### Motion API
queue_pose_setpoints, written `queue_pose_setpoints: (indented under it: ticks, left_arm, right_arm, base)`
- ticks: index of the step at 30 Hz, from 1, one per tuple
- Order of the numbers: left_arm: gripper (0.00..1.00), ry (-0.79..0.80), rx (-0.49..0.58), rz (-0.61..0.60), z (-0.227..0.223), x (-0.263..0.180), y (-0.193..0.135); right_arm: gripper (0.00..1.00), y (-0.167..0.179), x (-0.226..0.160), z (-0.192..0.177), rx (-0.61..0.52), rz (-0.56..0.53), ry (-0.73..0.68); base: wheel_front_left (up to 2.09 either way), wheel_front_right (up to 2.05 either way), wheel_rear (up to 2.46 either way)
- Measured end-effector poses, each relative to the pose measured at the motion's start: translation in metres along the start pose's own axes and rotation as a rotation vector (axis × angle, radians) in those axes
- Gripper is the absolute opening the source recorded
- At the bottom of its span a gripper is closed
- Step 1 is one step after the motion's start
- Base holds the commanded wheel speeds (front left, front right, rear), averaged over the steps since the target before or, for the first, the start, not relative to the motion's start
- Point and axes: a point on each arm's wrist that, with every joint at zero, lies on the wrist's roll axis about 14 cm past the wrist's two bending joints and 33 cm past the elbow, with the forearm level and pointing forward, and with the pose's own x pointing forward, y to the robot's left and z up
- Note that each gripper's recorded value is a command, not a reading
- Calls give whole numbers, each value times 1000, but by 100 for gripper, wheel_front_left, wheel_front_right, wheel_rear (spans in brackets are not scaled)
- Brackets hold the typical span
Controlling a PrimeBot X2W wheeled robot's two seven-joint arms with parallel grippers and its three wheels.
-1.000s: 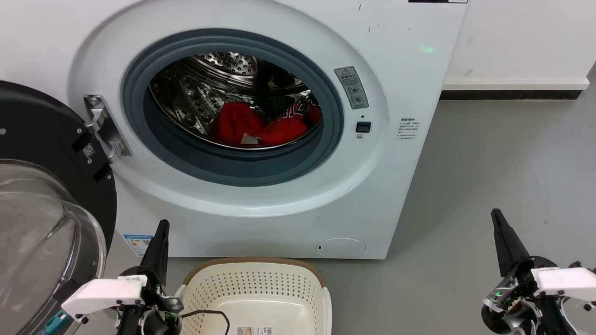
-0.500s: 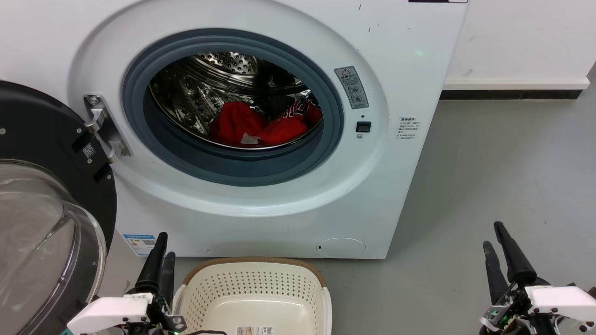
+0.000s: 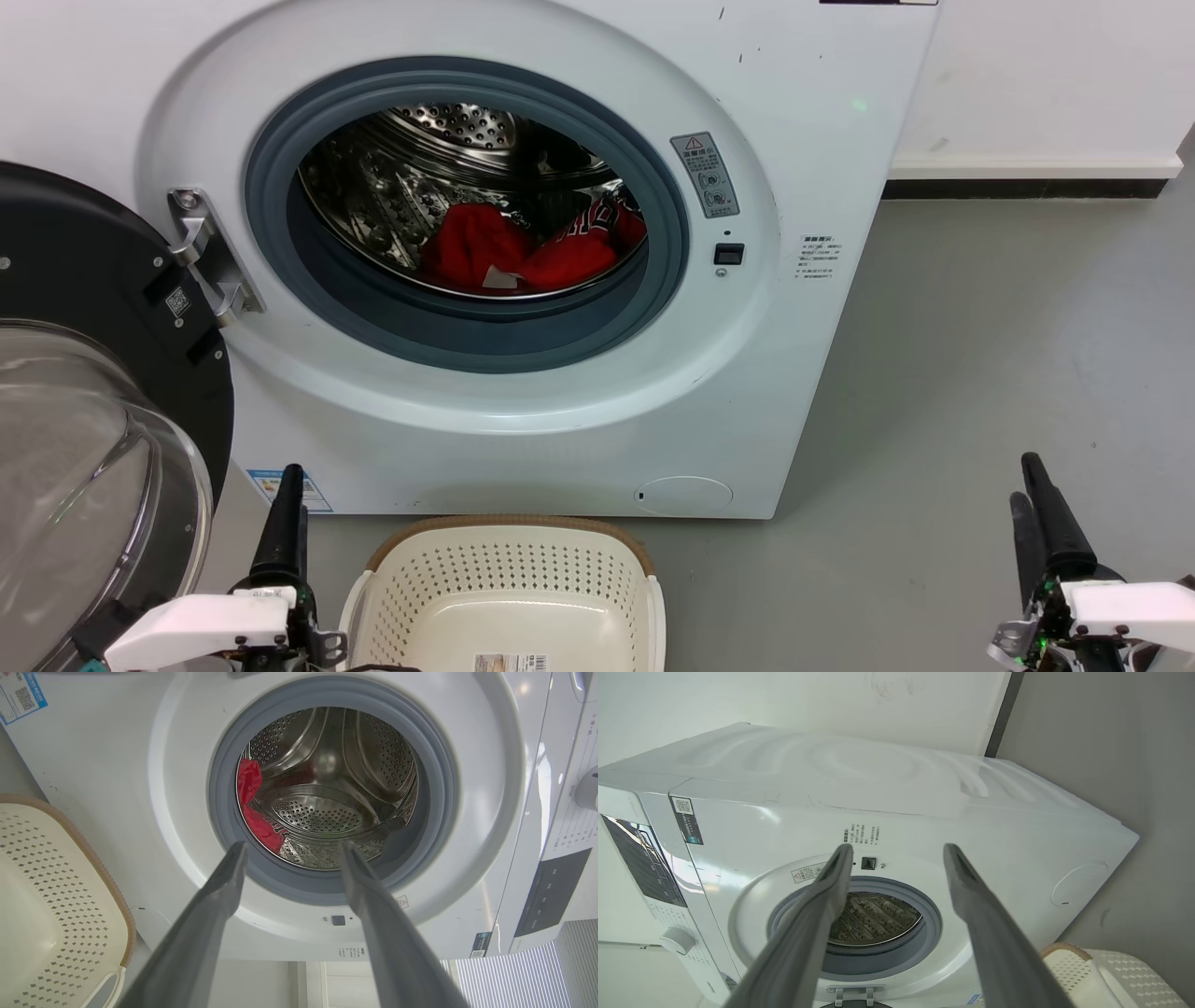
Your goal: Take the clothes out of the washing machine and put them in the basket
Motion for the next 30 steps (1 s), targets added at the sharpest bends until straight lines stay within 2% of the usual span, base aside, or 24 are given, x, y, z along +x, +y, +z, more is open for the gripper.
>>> queue_pose_setpoints:
  ticks: [4,9,17,21,30]
  left_arm:
    - [100,-23,52,3,6,1,-3]
    - [100,-61,142,21,15,1,-6]
    - [100,-102,329,14,19,0,-25]
    - [100,-112,402,-31,16,0,-42]
    - [100,-98,536,-91,2,-8,-51]
  right_arm:
    - [100,6,1,3,-117,18,-11]
    - [100,25,2,-3,-319,78,-1]
    - [100,60,2,-18,-615,200,3]
    - [100,71,0,-22,-718,244,-8]
    - [100,84,-4,-15,-897,285,-68]
  base:
    - [0,0,0]
    - [0,0,0]
    - [0,0,0]
    - [0,0,0]
    - [0,0,0]
